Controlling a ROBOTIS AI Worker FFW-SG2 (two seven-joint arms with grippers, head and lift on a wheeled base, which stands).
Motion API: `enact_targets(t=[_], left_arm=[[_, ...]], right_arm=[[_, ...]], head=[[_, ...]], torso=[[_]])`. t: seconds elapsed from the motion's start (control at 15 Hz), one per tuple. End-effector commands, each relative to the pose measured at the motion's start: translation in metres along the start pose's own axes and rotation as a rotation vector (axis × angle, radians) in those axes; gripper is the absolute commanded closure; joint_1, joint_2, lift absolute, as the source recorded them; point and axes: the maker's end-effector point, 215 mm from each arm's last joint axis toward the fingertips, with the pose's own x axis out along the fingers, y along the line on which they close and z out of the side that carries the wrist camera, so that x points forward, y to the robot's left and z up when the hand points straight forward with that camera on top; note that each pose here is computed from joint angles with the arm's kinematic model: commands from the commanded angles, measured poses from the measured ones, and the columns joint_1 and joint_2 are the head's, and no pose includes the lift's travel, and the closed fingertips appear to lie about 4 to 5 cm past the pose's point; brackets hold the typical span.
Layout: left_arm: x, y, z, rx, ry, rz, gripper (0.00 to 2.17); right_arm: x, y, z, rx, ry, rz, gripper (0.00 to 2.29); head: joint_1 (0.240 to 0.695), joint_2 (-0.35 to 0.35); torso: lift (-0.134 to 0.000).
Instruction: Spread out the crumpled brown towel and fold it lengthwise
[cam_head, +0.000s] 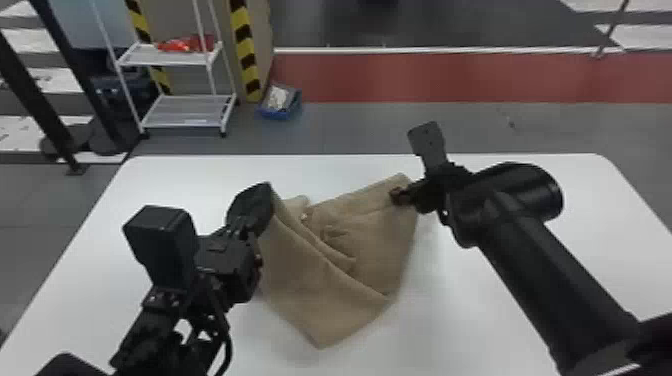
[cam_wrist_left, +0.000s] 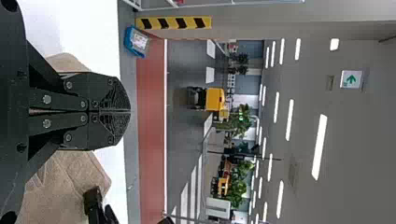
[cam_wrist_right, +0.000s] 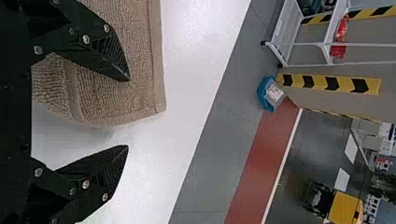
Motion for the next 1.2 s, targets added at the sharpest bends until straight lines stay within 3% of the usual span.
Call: enact_targets(t=[0.0,0.2,0.33,0.67,1.0,1.13], left_arm=[[0.001,-0.001,0.001,-0.001,-0.001,-0.002,1.74],[0.001,0.0,0.0,0.0,0.001,0.002,1.74],[0.001,0.001,0.0,0.002,0.0,0.004,1.74],[0.0,0.005,0.002,0.001,-0.005,0.018,1.74],[-0.004,0.014,0.018,-0.022,-0.049,0.04,1.74],[-0.008,0.02,0.022,-0.026,-0.056,0.049,1.74]], right_arm=[[-0.001,0.0,-0.004,0.011,0.021,0.008,0.64],[-0.001,-0.001,-0.009,0.01,0.04,0.013,1.27],[-0.005,0.012,-0.017,0.018,0.044,0.049,1.33],[-0.052,0.01,0.015,0.023,-0.074,0.026,1.33],[-0.113,-0.066,0.023,0.188,-0.174,-0.035,1.33],[-0.148,-0.121,0.014,0.226,-0.206,-0.11,1.33]], head=[[0.695,0.033],[0.695,0.031],[0.695,0.03],[0.695,0.049],[0.695,0.024],[0.695,-0.003]], torso=[[-0.124],[-0.124],[-0.124],[-0.124],[-0.124],[-0.124]])
